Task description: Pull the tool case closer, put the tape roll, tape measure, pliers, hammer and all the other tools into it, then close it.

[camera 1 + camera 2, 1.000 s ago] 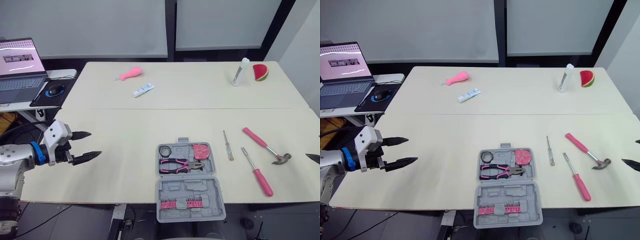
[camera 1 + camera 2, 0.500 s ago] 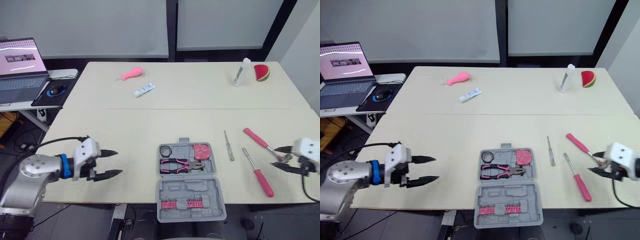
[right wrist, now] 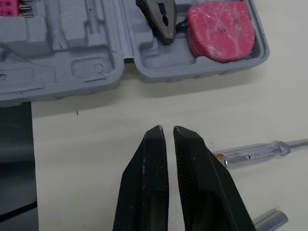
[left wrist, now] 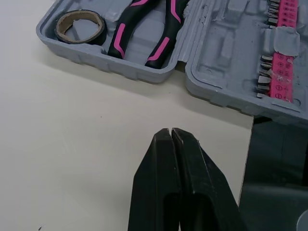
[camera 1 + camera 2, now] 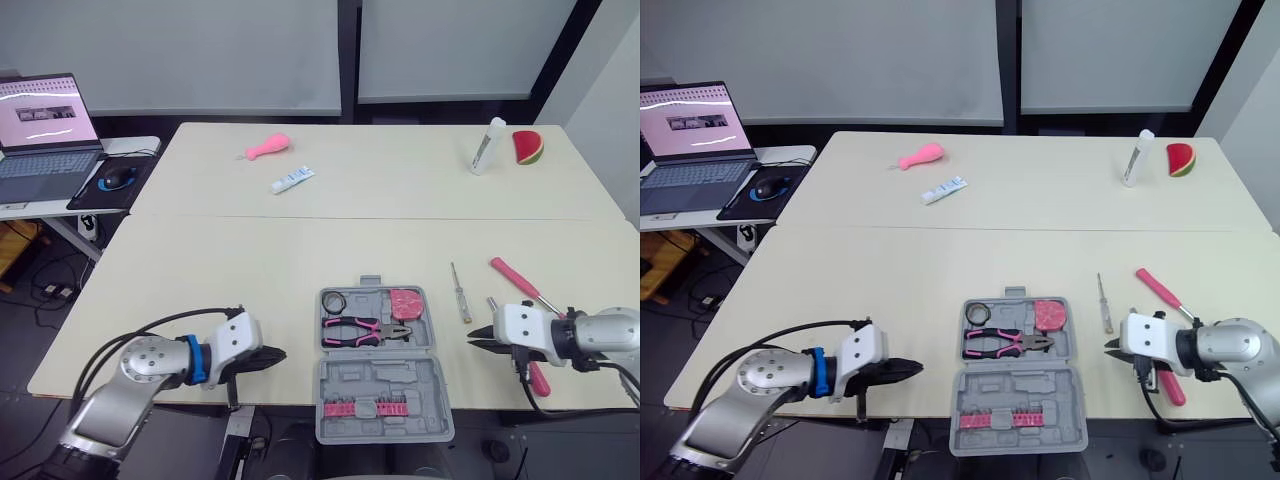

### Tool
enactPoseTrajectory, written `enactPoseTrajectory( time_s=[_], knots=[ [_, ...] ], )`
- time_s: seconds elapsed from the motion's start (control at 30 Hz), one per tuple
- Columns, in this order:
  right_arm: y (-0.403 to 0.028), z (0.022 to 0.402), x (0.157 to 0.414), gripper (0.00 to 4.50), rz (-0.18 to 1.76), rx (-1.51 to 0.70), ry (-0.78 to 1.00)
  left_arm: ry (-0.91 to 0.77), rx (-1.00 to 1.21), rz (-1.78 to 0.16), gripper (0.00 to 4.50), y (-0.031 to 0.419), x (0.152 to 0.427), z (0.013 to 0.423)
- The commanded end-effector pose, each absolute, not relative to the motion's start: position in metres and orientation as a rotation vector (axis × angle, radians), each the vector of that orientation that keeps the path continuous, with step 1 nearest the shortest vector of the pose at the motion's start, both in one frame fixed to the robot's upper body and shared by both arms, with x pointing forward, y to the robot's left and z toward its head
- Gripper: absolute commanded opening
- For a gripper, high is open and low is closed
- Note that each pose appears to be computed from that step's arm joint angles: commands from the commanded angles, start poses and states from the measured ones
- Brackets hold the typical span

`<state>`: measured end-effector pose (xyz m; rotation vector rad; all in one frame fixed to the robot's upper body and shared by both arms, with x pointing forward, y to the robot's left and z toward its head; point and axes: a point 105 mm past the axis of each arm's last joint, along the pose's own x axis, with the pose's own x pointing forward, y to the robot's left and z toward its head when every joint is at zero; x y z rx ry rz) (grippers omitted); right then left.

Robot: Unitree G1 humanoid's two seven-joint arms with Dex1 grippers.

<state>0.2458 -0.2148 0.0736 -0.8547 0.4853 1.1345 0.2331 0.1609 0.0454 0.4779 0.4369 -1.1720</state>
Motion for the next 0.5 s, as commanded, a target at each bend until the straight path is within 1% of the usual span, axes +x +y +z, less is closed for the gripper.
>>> enactPoseTrajectory(
  time_s=[0.03,0.23,0.5],
  knots=[
    [-0.204,0.069,0.248,0.01,1.146,-0.888,0.466,0.429,0.513,-1.183,0.00,0.149,0.237,0.036],
    [-0.191,0.053,0.251,0.01,1.166,-0.901,0.456,0.399,0.459,-1.171,0.00,0.127,0.248,0.028],
    [-0.182,0.041,0.253,0.01,1.177,-0.921,0.461,0.422,0.494,-1.202,0.00,0.114,0.253,0.006]
  ],
)
